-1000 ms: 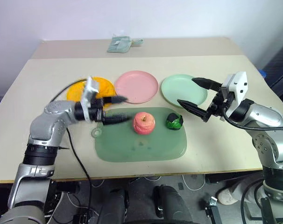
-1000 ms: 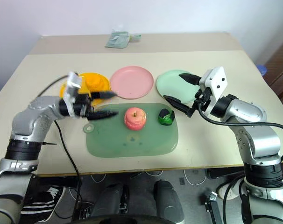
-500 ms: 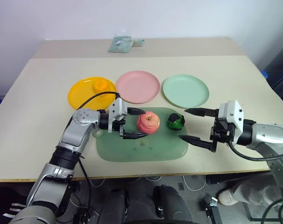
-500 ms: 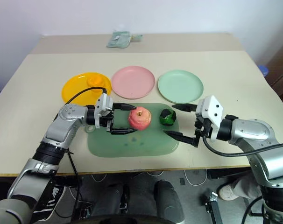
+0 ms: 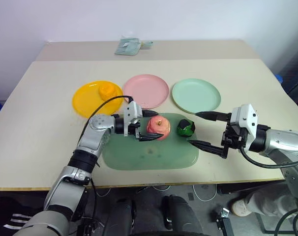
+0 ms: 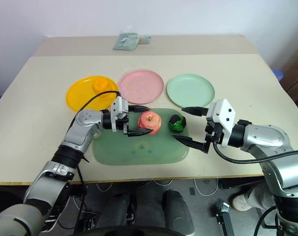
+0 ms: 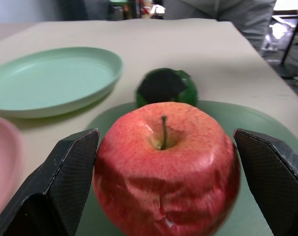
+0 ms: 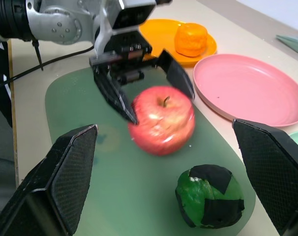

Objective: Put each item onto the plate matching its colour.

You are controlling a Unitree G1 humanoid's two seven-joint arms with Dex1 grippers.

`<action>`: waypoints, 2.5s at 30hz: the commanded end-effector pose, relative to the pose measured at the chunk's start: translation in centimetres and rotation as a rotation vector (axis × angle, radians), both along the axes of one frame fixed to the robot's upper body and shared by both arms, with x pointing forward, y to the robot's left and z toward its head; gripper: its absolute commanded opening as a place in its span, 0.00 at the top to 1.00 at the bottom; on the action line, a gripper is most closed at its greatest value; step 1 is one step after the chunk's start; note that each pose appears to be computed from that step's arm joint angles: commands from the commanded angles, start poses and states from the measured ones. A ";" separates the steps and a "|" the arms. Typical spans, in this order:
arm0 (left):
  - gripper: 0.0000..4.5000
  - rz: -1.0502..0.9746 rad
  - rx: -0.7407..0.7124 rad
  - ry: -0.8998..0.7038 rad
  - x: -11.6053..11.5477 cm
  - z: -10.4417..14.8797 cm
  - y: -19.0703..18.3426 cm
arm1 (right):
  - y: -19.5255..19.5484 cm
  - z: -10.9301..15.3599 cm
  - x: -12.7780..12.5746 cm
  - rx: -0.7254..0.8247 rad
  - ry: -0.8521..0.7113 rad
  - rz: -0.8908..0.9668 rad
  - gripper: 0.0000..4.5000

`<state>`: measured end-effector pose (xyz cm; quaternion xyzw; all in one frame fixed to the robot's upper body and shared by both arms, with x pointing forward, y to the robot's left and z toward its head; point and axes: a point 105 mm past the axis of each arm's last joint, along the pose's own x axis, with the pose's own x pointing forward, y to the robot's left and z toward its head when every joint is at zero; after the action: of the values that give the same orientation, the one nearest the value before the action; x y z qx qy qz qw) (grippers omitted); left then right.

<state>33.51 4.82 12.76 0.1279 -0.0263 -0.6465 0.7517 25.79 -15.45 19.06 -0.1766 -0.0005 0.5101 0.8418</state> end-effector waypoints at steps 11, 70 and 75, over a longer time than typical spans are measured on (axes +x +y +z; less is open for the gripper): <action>0.32 0.007 0.020 0.032 -0.2 0.3 0.1 | 0.1 1.4 0.0 0.022 -0.063 0.000 0.00; 0.01 -0.051 -0.143 0.107 -2.7 6.0 8.7 | -0.1 -2.8 6.4 -0.017 0.080 -0.271 0.00; 0.01 -0.044 -0.135 0.085 -3.7 6.0 9.4 | -0.2 -4.0 7.1 -0.057 0.093 -0.286 0.00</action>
<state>30.37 13.96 17.46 0.0327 -0.0157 -0.6588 0.7515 32.44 -15.63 14.33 -0.1599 0.0959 0.3991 0.8977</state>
